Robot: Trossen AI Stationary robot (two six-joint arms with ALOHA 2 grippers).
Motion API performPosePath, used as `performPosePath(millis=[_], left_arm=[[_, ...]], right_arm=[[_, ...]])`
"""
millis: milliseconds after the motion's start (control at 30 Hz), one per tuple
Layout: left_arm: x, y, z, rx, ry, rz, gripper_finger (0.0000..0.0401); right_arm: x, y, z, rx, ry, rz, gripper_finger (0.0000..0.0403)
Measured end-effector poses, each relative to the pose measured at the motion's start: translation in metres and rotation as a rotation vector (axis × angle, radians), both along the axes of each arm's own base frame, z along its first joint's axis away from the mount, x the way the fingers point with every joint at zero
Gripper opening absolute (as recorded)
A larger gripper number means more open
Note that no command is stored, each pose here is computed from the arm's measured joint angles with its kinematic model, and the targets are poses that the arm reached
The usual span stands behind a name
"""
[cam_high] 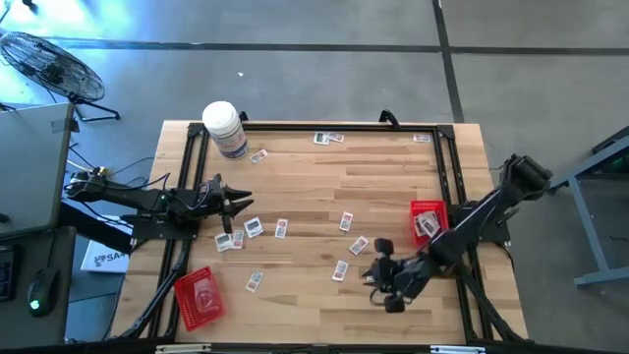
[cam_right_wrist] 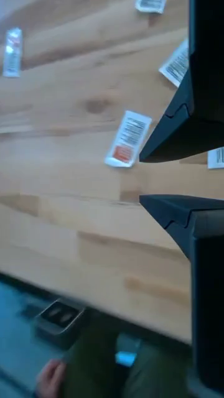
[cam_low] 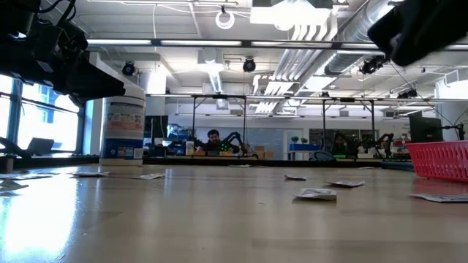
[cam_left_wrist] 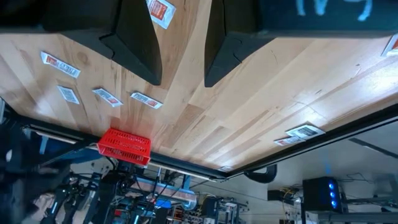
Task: Pick & Place First Aid Supplies
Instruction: Put the ointment pack into the left red bin
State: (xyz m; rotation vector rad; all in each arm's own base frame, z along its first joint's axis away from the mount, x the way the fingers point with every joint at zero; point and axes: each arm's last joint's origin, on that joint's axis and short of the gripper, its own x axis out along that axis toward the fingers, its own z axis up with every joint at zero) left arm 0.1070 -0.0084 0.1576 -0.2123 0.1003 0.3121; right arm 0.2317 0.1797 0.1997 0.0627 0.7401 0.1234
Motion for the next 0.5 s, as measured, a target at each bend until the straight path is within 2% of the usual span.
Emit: performPosePath(millis=[233, 500], left_arm=[[0.000, 0.000, 0.000, 0.000, 0.000, 0.000, 0.0119], [0.000, 0.000, 0.000, 0.000, 0.000, 0.000, 0.0119]], right_arm=[[0.006, 0.008, -0.042, -0.045, 0.146, -0.030, 0.0087], [0.001, 0.003, -0.052, -0.118, 0.232, -0.046, 0.0091]])
